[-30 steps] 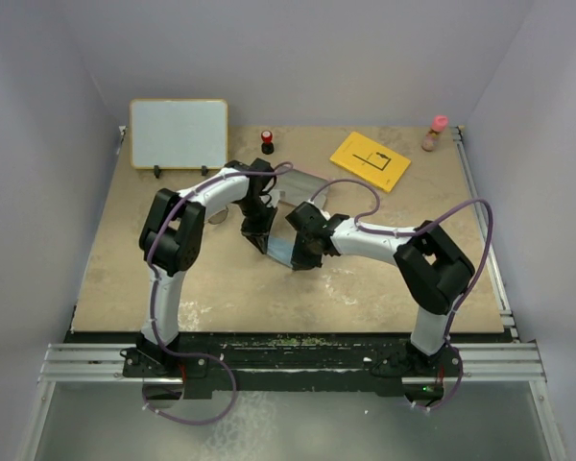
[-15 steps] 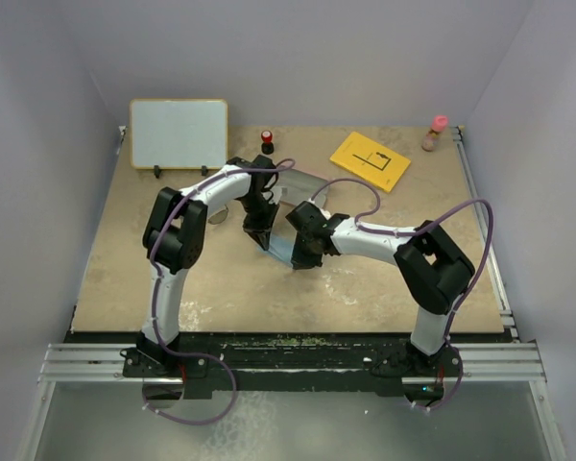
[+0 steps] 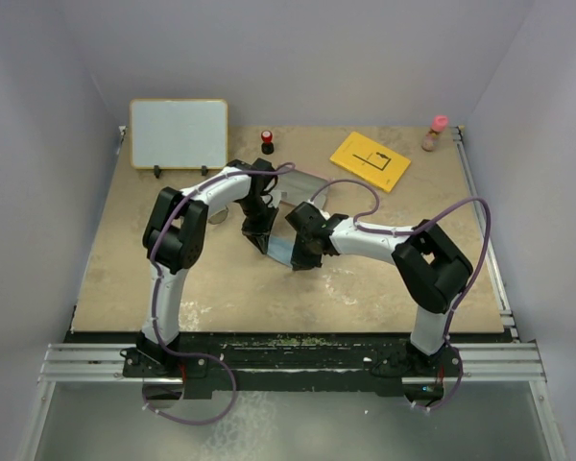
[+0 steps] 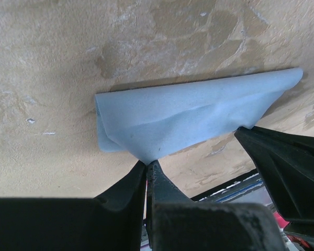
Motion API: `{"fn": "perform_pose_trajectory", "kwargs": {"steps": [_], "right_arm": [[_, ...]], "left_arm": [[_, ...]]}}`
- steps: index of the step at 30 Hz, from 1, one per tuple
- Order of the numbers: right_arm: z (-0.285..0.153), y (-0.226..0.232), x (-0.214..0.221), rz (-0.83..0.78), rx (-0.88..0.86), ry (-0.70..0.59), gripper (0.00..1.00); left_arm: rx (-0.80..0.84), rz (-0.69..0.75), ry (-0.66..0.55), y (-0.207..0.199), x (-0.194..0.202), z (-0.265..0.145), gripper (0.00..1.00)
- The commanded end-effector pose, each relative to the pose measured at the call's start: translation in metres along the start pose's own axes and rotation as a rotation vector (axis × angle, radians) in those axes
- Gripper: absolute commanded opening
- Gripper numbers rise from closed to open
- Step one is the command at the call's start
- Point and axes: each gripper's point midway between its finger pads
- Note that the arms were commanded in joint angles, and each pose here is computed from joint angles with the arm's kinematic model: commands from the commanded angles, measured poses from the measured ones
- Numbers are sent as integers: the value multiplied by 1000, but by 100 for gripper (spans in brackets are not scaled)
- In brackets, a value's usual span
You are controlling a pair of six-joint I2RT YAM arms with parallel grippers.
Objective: Organize the sunglasses
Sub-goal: Fold the glasses cleaning cloth at the center of the board.
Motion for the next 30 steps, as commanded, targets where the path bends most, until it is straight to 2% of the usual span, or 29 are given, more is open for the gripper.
{"fn": "perform_pose_trajectory", "kwargs": {"steps": [1, 5, 10, 13, 30], "right_arm": [[-6, 8, -1, -8, -25, -1, 1], [-9, 9, -1, -10, -33, -5, 13], [-10, 9, 1, -8, -36, -3, 15], [-10, 9, 1, -8, -36, -4, 18], [-16, 7, 9, -7, -34, 18, 20]], "left_arm": [[32, 38, -40, -8, -4, -19, 5], [45, 55, -49, -12, -3, -27, 9], [51, 69, -72, -14, 3, -35, 16], [49, 64, -71, -13, 5, -34, 16], [33, 75, -100, -9, 16, -38, 17]]}}
Point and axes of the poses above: each gripper's point midway between its finger pads, its own z axis out along the fingers, its own y axis along the line the jaws close on, x = y × z
